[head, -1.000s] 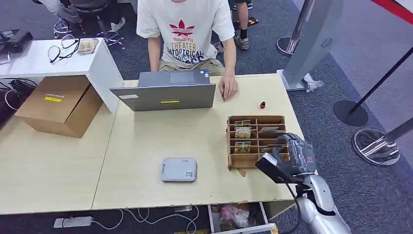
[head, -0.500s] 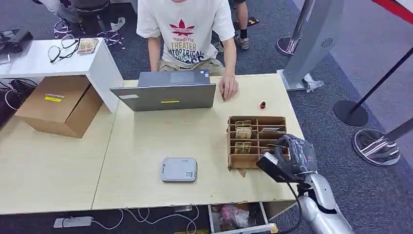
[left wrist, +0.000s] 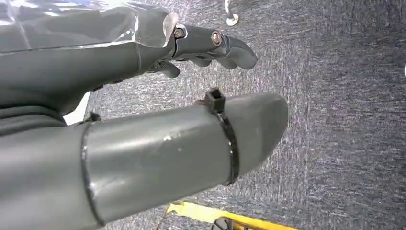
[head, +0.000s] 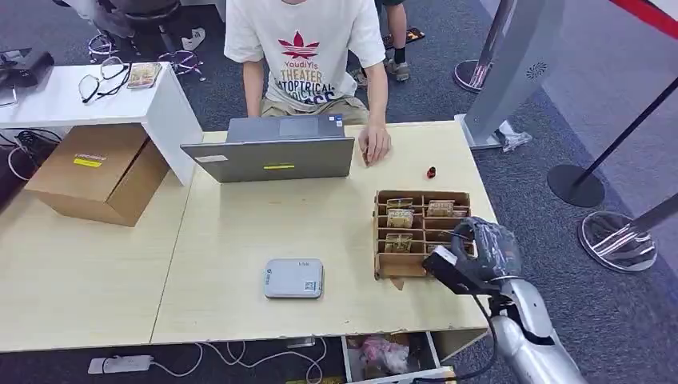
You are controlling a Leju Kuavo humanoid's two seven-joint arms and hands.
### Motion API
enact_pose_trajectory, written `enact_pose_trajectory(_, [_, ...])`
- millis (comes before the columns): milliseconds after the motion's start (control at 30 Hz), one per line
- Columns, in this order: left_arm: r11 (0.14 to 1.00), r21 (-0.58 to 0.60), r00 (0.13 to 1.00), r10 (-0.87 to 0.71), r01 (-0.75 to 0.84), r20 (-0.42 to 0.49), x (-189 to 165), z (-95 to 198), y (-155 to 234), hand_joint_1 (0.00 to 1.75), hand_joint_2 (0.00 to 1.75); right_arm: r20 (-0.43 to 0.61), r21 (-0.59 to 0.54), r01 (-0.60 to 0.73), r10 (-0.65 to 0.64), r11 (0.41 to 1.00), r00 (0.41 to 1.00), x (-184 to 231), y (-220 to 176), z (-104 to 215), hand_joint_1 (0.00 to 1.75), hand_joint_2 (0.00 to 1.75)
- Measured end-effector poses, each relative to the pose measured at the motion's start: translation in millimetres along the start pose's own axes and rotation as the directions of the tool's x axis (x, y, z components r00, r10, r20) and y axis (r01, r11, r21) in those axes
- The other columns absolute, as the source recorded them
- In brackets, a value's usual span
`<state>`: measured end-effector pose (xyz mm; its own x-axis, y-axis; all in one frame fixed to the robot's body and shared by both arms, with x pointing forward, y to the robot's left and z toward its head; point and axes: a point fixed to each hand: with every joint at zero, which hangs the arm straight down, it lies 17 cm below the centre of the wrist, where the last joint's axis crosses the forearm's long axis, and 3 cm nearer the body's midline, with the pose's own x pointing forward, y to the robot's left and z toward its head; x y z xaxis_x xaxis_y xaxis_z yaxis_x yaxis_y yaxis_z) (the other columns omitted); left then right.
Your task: Pass the card to the sensor for recognition and then transmit it.
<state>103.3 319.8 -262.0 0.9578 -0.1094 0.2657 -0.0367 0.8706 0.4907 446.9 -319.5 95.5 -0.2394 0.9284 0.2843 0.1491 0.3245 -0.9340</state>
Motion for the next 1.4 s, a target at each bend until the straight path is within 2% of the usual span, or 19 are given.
enact_pose_trajectory(233, [1.000, -0.002, 1.000, -0.004, 0.004, 0.003, 0.7, -0.2, -0.1, 0.00, 0.00, 0.026, 0.057, 0.068, -0.069, 0.996, 0.997, 3.3, -1.1, -13.7, 1.40, 1.75])
enact_pose_trajectory(267, [1.000, -0.002, 1.000, -0.005, 0.005, 0.003, 0.7, -0.3, 0.2, 0.00, 0.00, 0.033, 0.064, 0.070, -0.072, 0.995, 0.997, 3.7, -2.8, -16.4, 1.43, 1.75])
enact_pose_trajectory(333, [1.000, -0.002, 1.000, -0.005, 0.005, 0.003, 0.7, -0.3, 0.2, 0.00, 0.00, 0.042, 0.067, 0.074, -0.076, 0.995, 0.996, 4.6, -7.7, -21.8, 1.38, 1.75])
enact_pose_trajectory(500, [1.000, -0.002, 1.000, -0.003, 0.003, 0.002, 0.6, -0.3, 0.1, 0.00, 0.00, 0.074, 0.067, 0.079, -0.083, 0.995, 0.994, 9.0, -20.8, -33.5, 1.43, 1.75])
enact_pose_trajectory(633, [1.000, -0.001, 1.000, 0.003, -0.003, 0.000, 0.1, -0.4, 0.4, 0.00, 0.00, 0.096, 0.055, 0.074, -0.079, 0.996, 0.992, 11.9, -33.2, -44.2, 1.38, 1.75])
enact_pose_trajectory(767, [1.000, 0.000, 1.000, 0.006, -0.006, -0.001, -0.1, -0.4, 0.6, 0.00, 0.00, 0.105, 0.037, 0.071, -0.074, 0.997, 0.992, 13.3, -43.0, -52.1, 1.43, 1.75])
enact_pose_trajectory(1000, [1.000, -0.002, 1.000, -0.003, 0.003, 0.004, 0.9, -0.4, 0.4, 0.00, 0.00, 0.137, -0.007, 0.069, -0.068, 0.998, 0.988, 22.9, -64.1, -62.9, 1.38, 1.75])
enact_pose_trajectory(1400, [1.000, -0.012, 0.999, -0.029, 0.029, 0.025, 8.1, -0.8, -1.5, 0.00, 0.00, 0.187, -0.079, 0.090, -0.074, 0.993, 0.980, 36.1, -100.5, -75.8, 1.45, 1.75])
